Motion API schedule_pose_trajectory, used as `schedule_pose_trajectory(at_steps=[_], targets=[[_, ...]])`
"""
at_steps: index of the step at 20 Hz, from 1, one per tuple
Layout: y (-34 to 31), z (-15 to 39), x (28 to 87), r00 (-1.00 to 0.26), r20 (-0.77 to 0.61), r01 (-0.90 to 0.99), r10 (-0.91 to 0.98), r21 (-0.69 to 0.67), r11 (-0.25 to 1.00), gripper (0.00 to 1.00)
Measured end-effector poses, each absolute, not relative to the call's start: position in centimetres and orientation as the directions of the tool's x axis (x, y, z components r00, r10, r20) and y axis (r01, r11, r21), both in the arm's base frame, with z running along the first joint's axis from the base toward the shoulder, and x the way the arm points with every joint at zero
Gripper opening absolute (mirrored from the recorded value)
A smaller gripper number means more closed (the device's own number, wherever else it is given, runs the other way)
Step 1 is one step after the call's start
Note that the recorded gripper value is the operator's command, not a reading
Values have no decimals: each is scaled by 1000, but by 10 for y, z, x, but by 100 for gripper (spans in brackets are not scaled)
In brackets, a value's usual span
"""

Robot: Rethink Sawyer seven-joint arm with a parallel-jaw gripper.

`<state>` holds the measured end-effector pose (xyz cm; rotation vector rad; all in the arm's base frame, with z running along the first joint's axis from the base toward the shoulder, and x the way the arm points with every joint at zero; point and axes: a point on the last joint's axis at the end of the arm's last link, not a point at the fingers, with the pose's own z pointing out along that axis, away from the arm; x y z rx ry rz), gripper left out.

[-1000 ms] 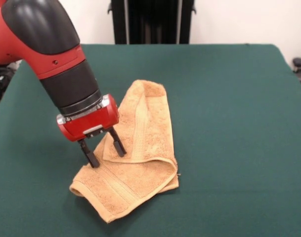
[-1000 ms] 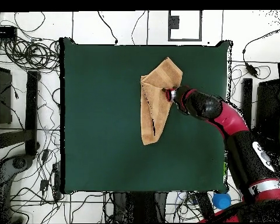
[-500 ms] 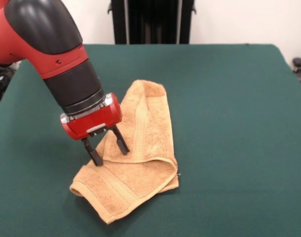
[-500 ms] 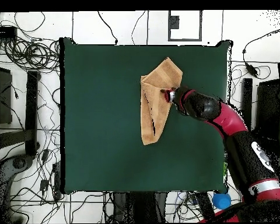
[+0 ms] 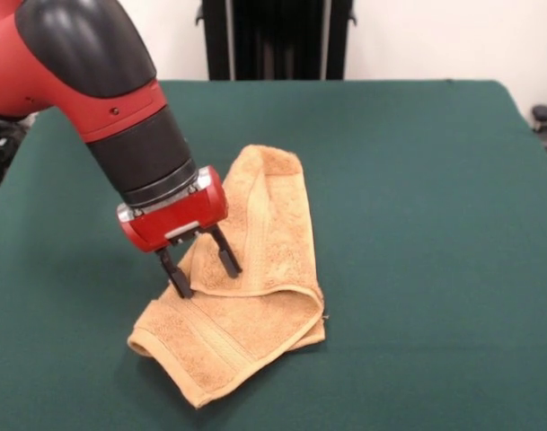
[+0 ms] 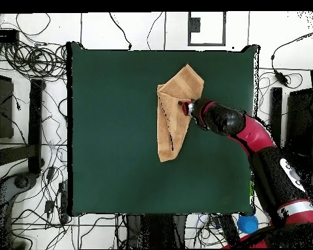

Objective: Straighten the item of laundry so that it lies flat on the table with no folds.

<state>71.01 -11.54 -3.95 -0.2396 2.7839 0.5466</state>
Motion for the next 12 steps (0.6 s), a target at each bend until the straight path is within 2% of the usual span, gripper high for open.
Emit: schedule_pose_trajectory(at_steps=[6,7,12], targets=[[-114,-39,710,-943,-315,-218,-106,344,913,100],[-114,-39,710,-943,-315,-218,-107,344,913,0],[-113,-40,709,-944,-313,-219,-108,346,912,0]])
